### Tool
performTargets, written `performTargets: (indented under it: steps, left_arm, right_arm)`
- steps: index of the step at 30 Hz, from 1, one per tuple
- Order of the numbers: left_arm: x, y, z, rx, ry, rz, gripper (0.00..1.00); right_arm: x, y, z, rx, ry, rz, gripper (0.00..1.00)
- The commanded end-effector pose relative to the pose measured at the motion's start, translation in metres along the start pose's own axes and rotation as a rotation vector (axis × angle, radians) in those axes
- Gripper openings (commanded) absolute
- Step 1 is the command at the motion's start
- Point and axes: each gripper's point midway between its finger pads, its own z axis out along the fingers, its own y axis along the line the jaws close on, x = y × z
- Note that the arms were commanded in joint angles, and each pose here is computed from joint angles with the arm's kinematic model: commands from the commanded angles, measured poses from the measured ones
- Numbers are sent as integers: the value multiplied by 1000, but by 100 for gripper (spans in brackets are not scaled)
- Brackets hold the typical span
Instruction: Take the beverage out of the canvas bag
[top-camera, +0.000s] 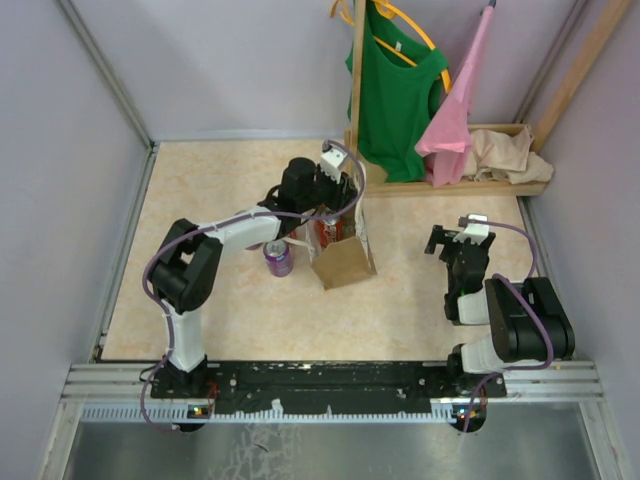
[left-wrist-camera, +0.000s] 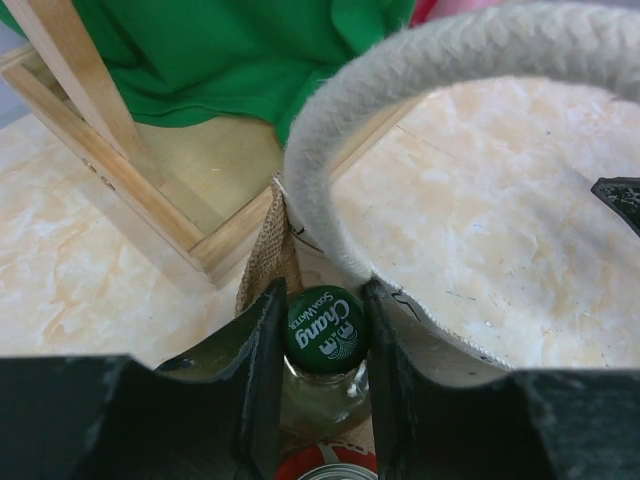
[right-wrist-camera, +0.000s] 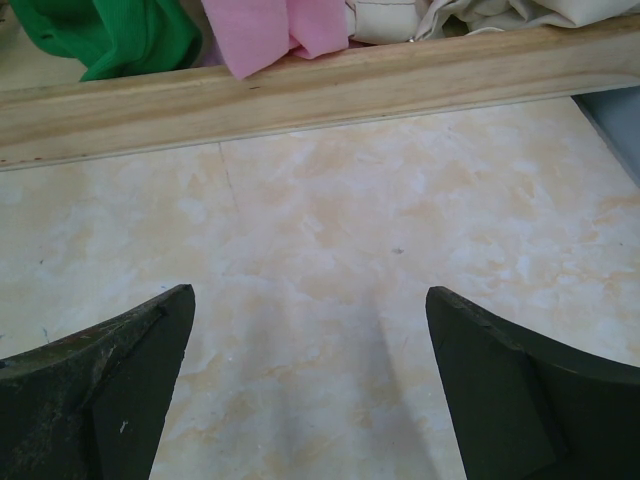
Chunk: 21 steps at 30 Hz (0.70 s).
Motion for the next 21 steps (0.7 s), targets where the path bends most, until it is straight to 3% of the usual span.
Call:
performTargets:
  steps: [1, 8, 21]
  left_arm:
    - [8, -5, 2, 14, 24, -6, 35]
    - [7, -11, 1, 28, 30, 18, 52]
    - [3, -11, -11, -12, 35, 77, 55]
  right_arm:
    - [-21, 1, 7, 0, -71, 15, 99]
    - [-21, 1, 7, 1, -71, 14, 99]
    - [-21, 1, 7, 0, -71, 15, 99]
